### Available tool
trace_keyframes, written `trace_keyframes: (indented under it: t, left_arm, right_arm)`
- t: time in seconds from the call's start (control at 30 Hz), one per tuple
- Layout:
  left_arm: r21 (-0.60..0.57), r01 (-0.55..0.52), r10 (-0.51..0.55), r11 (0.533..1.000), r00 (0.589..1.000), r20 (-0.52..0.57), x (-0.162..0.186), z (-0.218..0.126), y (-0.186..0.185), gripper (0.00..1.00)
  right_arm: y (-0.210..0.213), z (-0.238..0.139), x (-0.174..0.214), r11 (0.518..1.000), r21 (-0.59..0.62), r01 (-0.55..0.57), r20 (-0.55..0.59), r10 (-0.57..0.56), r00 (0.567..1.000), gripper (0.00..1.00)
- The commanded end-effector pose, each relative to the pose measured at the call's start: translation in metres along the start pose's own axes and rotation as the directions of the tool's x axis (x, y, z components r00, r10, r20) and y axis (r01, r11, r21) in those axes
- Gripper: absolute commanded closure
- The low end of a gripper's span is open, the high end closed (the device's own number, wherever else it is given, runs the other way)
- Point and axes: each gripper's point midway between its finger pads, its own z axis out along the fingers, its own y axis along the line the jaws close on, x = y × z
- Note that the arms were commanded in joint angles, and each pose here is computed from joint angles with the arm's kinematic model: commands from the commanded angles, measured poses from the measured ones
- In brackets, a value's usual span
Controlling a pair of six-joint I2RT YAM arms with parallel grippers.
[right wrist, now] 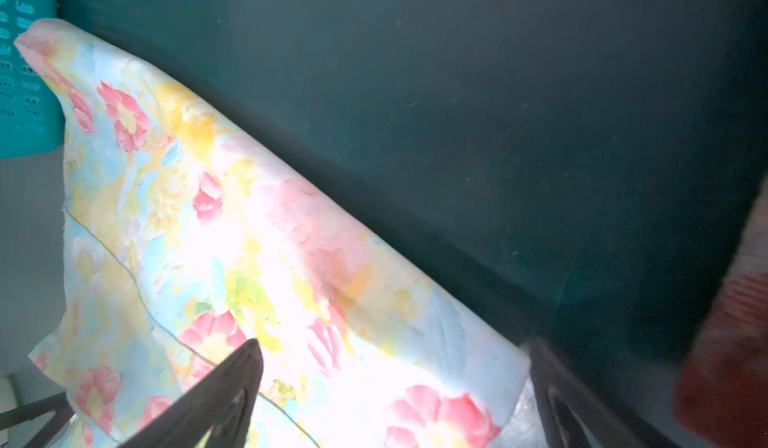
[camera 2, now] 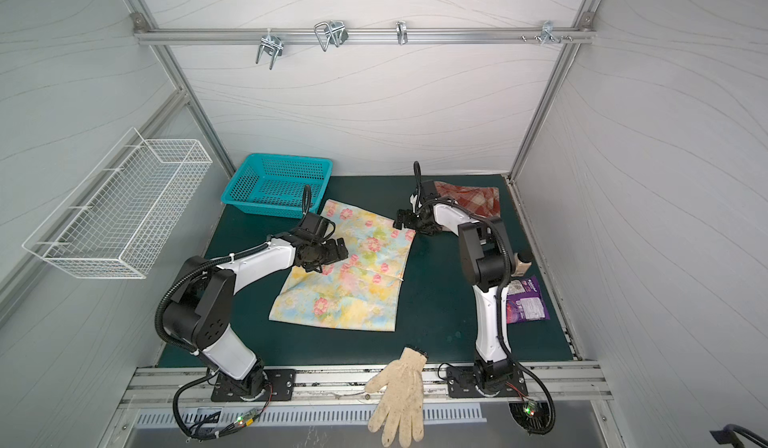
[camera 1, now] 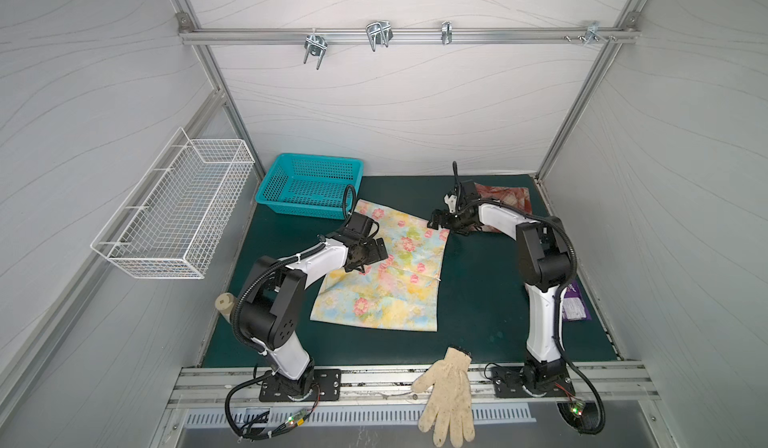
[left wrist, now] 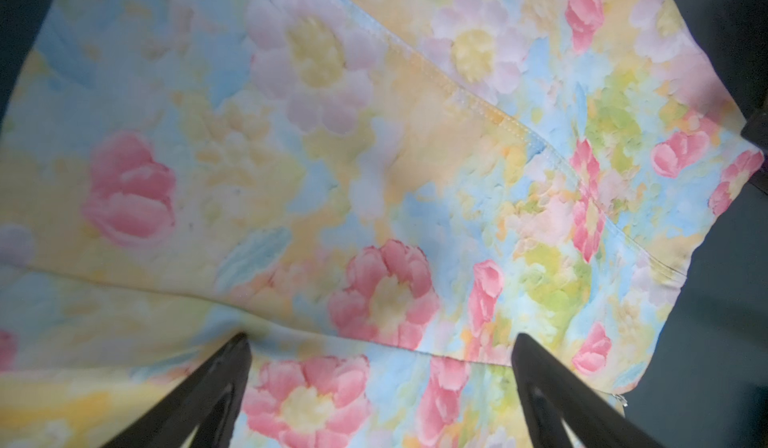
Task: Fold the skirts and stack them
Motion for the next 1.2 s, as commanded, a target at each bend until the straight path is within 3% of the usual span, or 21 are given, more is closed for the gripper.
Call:
trace_keyframes:
  t: [0.0,0.33,0.7,0.8,1.07,1.17]
  left_arm:
    - [0.029,-0.007,0.006,1.000,0.999,0.041,-0.018,-0.002,-0.011,0.02]
    - [0.045,-0.005,0.004,0.999,0.999,0.038,-0.017,-0.001,-0.013,0.02]
    - [0.038,-0.016,0.015,0.999,0.999,0.038,-0.016,-0.003,-0.011,0.02]
    - [0.032,-0.017,0.016,0.999,0.999,0.036,-0.016,-0.003,-0.010,0.02]
    - [0.030,-0.017,0.016,0.999,0.999,0.046,-0.018,-0.007,-0.009,0.03]
    - [0.022,-0.026,0.025,0.999,0.998,0.056,-0.019,-0.010,-0.008,0.03]
  right_arm:
    - [0.014,-0.018,0.004,0.998,-0.063,-0.031,0.018,0.032,0.999,0.01]
    - [0.020,-0.023,0.009,0.992,-0.111,-0.065,0.043,0.070,0.997,0.02]
    - [0.020,-0.012,-0.007,0.990,-0.120,-0.073,0.065,0.081,0.995,0.17]
    - [0.021,-0.012,-0.011,0.987,-0.142,-0.082,0.075,0.093,0.993,0.27]
    - [0.025,-0.013,-0.013,0.961,-0.235,-0.148,0.099,0.175,0.980,0.72]
    - [0.024,-0.022,-0.012,0.945,-0.267,-0.188,0.127,0.227,0.966,0.78]
